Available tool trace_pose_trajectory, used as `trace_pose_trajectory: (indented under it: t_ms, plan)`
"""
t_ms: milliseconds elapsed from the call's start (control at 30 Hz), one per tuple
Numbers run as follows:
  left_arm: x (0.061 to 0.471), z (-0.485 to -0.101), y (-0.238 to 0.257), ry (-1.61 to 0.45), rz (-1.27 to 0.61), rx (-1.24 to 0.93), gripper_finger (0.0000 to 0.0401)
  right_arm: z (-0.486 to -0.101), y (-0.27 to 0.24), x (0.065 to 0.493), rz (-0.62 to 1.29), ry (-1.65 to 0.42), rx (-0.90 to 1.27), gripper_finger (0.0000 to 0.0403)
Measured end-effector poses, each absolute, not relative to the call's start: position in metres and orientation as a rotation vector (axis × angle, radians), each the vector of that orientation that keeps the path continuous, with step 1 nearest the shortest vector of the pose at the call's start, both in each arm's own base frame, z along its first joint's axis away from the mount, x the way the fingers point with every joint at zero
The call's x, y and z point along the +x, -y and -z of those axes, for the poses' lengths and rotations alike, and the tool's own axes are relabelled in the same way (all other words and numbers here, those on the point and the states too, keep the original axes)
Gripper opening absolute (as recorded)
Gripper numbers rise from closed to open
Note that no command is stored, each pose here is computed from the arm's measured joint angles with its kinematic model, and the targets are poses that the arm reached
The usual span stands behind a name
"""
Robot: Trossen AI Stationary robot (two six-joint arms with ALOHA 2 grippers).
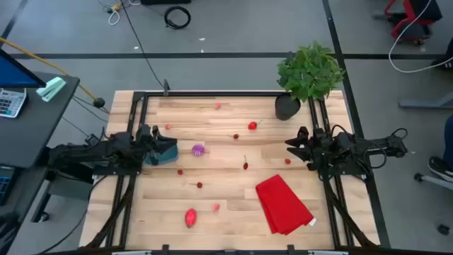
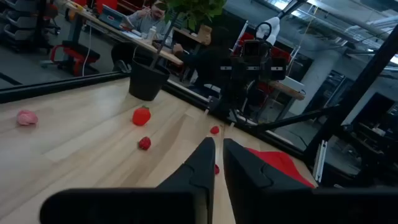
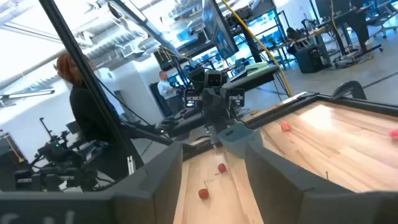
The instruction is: Pick and placing Produce into tupperware
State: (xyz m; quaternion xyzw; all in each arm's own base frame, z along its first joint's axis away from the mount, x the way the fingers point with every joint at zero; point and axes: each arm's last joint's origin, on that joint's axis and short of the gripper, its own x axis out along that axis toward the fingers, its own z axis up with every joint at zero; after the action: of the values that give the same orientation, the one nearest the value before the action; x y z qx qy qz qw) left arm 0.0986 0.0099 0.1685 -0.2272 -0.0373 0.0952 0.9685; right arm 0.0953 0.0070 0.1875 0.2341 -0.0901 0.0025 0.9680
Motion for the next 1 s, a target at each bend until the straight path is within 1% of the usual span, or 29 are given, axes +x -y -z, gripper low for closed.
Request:
trace_pose_trajectory:
  t_ms: [433,767,1000]
  plan:
    - [0.0986,-0.1684,-0.0099,0.075,-0.193,-0.46,0.0028,-0.1875,-0.007,0.0952,-0.005,0.182,0.473,0.0183]
    - [0.0986,-0.1685,-0.0099,0.075,-0.193,-0.459,0.004,-0.1875,-0.007,0.0952,-0.005,0.182,0.473,0.0183]
    - [0.0986,-0.1685,-0.0099,0.075,-0.192,-0.459,0.0035,-0.1876,-0.007,0.0952,-0.005,0.182,0.473,0.0183]
